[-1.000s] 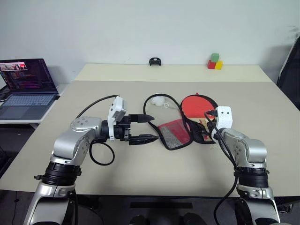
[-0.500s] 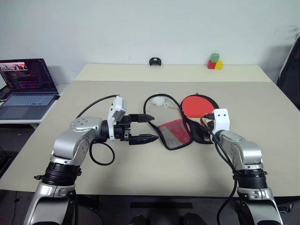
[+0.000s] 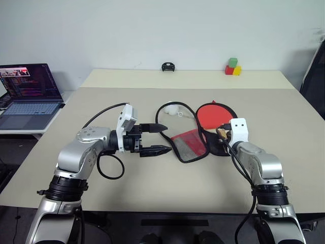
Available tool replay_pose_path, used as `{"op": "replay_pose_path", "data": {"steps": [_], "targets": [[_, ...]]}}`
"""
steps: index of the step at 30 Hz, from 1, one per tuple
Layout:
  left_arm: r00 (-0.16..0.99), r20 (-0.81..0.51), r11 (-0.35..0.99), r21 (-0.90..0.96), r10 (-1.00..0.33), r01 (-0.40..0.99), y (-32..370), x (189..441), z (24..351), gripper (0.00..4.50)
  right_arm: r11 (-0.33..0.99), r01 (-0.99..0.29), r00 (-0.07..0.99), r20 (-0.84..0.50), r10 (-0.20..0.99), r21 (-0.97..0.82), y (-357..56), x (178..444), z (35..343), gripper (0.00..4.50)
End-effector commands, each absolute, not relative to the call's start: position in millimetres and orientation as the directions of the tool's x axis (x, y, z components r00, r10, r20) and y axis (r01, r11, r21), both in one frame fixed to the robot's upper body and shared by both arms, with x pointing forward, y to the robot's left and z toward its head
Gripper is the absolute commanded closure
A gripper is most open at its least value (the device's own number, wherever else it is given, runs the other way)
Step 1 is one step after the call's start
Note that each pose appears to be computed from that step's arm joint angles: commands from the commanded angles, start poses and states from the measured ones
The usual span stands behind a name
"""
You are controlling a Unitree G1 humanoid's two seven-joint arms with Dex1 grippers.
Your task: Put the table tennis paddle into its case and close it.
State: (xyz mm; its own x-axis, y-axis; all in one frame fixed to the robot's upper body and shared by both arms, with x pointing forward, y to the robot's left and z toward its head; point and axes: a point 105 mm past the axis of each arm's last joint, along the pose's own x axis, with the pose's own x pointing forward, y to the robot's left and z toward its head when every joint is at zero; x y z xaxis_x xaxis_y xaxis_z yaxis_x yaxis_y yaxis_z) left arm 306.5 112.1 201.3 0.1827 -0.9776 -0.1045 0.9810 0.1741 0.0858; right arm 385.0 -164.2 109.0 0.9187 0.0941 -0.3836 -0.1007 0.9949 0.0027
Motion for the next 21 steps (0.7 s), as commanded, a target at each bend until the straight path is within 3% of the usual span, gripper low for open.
{"op": "replay_pose_path", "data": {"steps": [1, 4, 11, 16, 21], "targets": [[0.191, -0.076, 0.18, 0.133, -0.979, 0.975, 114.5, 304.5, 213.5, 0.0, 0.993, -0.117, 0.932, -0.344, 0.117, 0.021, -160.0, 382.3, 122.8, 1.75], [0.198, -0.076, 0.187, 0.132, -0.977, 0.973, 115.3, 304.9, 213.0, 0.0, 0.991, -0.133, 0.933, -0.336, 0.131, 0.018, -157.8, 376.9, 130.2, 0.72], [0.297, -0.031, 0.291, 0.133, -0.954, 0.947, 121.0, 317.4, 214.8, 0.0, 0.981, -0.195, 0.937, -0.294, 0.188, 0.006, -162.1, 358.0, 157.4, 0.72], [0.501, -0.003, 0.494, 0.162, -0.865, 0.854, 139.0, 349.8, 209.6, 0.0, 0.866, -0.499, 0.843, -0.233, 0.484, -0.006, -154.9, 330.9, 194.2, 0.72], [0.638, -0.019, 0.622, 0.201, -0.77, 0.757, 155.0, 378.3, 198.6, 0.0, 0.824, -0.564, 0.813, -0.213, 0.542, -0.055, -173.8, 323.1, 214.1, 0.72]]}}
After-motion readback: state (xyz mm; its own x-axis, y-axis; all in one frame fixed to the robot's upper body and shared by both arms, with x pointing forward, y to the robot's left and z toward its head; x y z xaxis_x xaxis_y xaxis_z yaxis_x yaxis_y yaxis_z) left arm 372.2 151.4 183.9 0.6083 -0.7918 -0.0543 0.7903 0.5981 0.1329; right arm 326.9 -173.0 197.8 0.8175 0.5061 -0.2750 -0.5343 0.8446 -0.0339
